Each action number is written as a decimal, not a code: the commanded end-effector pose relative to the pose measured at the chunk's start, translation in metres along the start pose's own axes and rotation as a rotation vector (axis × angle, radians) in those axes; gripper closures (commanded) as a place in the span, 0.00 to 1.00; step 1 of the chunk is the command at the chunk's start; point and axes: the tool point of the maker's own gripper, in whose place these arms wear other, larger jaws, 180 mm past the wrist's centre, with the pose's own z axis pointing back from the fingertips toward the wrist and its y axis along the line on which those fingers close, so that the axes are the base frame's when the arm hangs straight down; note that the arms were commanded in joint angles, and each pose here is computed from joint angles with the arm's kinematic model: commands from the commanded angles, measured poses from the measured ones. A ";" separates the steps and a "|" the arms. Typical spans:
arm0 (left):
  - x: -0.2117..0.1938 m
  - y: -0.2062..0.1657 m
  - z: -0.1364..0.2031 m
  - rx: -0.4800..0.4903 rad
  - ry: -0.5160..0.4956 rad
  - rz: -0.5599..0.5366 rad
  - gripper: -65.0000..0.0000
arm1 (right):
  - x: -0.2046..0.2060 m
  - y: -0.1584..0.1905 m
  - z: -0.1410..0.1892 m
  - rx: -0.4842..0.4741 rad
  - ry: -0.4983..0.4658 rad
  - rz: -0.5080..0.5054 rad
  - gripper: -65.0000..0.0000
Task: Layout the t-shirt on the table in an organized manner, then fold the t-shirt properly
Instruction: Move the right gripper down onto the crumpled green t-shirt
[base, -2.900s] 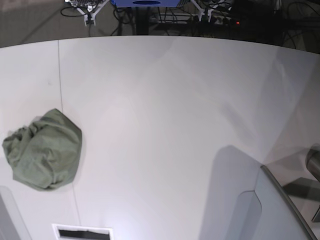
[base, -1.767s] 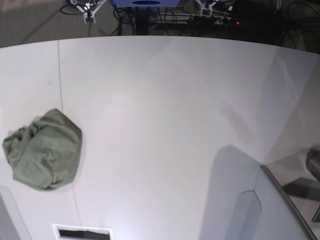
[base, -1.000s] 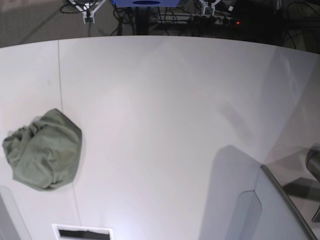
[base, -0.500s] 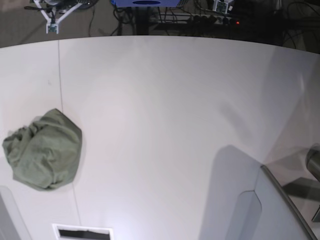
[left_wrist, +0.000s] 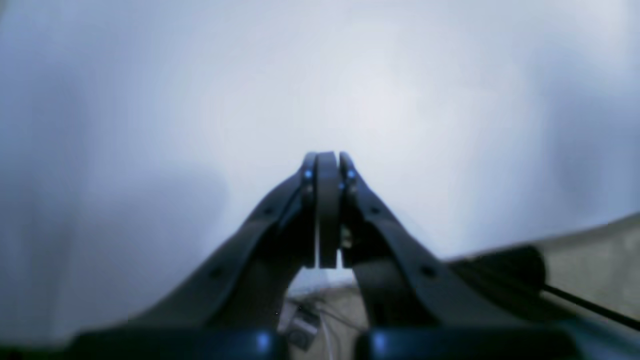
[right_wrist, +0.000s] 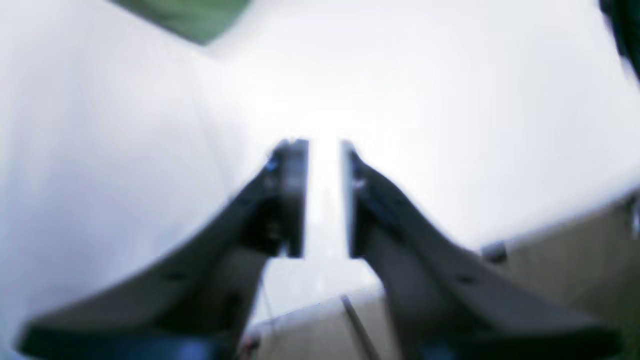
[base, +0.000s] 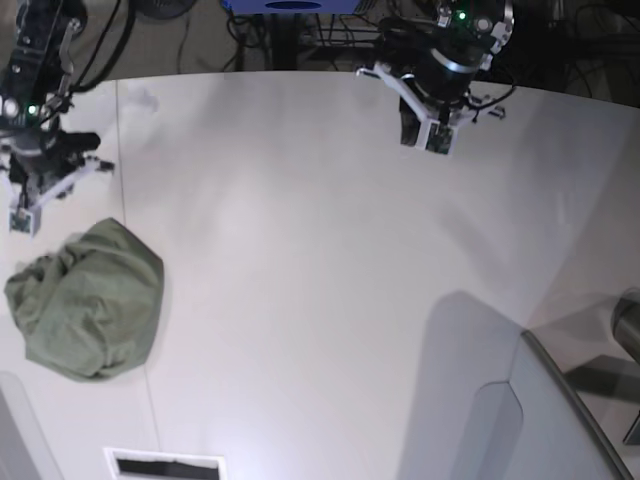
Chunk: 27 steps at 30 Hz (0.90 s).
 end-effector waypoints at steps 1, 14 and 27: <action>0.013 -0.006 -0.002 -0.010 -0.025 0.006 1.00 | 0.029 -0.012 0.002 -0.028 -0.059 0.019 0.69; 0.076 -0.027 -0.023 -0.051 -0.152 0.031 0.80 | 0.143 -0.048 -0.088 0.003 -0.109 0.032 0.29; 0.086 -0.009 -0.027 -0.026 -0.172 -0.032 0.80 | 0.158 -0.036 -0.144 0.087 -0.052 -0.082 0.34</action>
